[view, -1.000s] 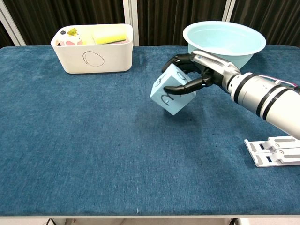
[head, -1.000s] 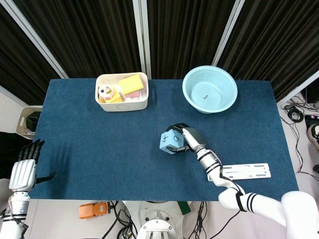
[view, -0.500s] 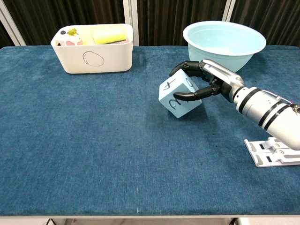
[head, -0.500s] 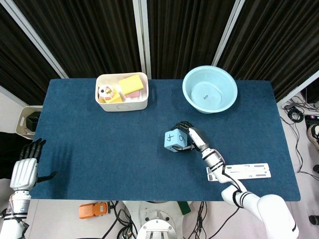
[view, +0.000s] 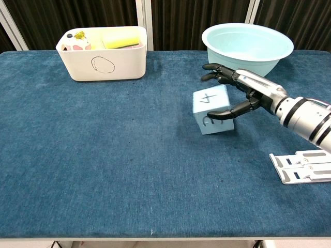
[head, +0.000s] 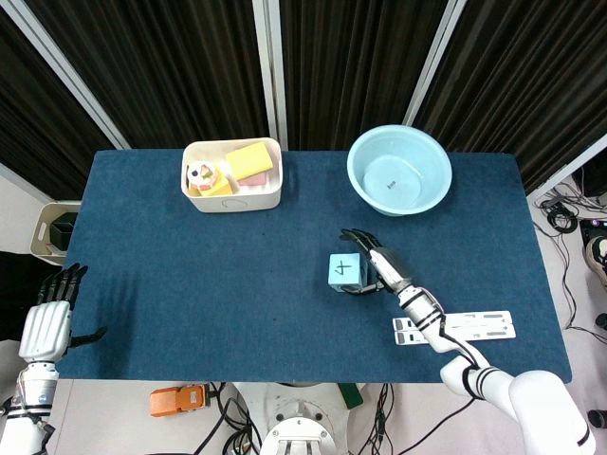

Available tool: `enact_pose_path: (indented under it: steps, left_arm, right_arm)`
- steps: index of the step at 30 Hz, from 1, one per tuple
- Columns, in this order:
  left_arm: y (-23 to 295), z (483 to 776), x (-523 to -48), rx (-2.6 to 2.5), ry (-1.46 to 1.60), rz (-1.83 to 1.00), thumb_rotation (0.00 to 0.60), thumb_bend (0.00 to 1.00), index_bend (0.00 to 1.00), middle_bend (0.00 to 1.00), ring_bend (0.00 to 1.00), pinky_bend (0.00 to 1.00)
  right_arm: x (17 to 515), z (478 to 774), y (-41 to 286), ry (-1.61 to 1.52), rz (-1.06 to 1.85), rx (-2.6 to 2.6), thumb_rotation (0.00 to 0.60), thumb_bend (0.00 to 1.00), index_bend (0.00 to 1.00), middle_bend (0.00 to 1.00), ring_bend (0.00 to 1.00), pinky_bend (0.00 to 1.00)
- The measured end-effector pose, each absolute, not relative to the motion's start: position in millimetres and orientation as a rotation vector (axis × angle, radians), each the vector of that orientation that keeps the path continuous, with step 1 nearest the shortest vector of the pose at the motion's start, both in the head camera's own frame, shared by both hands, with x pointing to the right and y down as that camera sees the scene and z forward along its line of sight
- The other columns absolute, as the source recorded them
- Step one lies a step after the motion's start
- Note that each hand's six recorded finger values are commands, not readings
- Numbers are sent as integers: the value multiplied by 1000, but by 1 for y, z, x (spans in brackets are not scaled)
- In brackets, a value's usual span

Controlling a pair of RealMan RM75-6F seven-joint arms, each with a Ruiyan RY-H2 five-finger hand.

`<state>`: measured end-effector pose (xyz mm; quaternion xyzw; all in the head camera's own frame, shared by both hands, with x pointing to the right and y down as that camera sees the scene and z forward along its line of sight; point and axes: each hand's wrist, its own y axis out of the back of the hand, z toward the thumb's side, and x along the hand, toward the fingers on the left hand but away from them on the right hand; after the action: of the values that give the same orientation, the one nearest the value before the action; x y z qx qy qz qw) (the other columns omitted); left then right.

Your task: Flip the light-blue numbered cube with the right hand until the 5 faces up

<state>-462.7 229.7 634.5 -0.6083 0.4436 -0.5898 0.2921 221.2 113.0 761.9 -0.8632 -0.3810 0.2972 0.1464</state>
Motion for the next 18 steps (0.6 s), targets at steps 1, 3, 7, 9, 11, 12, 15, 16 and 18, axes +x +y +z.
enact_pose_path:
  steps: [1,3,7,9,11,12,15,16,18]
  left_arm:
    - [230,635,-463,-1621,1182,-1572,600,10,13,0,0,0]
    - [230,635,-463,-1622,1183,-1571,600,11,13,0,0,0]
    - [230,634,-464,-1620,1184,-1570,600,11,13,0,0,0]
    - [230,634,-464,-1620,1184,-1569,600,11,13,0,0,0]
    - [230,634,-463,-1622,1184,-1566,600,10,13,0,0,0]
    - [229,634,-463,-1624,1184,-1564,600,10,13,0,0,0]
    - [229,635,-461,-1628,1185,-1557,600,10,13,0,0,0]
    - [229,635,-461,-1628,1185,-1556,600,10,13,0,0,0]
    - [228,635,-460,-1629,1184,-1552,600,11,13,0,0,0]
  right_arm:
    - [223,760,113,-1085,862,-2479,509,262,0,75,0,0]
    - [227,754,114,-1057,877,-2462,509,261,0,69,0,0]
    - [236,742,113,-996,915,-2403,510,258,0,68,0,0]
    - [240,735,112,-959,948,-2361,509,252,0,69,0,0]
    - [243,727,112,-926,981,-2324,508,247,0,69,0,0]
    - [243,722,112,-905,1005,-2300,506,247,0,69,0,0]
    - [243,706,113,-857,1072,-2235,499,243,0,69,0,0]
    - [243,702,113,-842,1095,-2213,490,241,0,69,0,0]
    - [243,692,112,-805,1155,-2156,472,239,0,69,0,0]
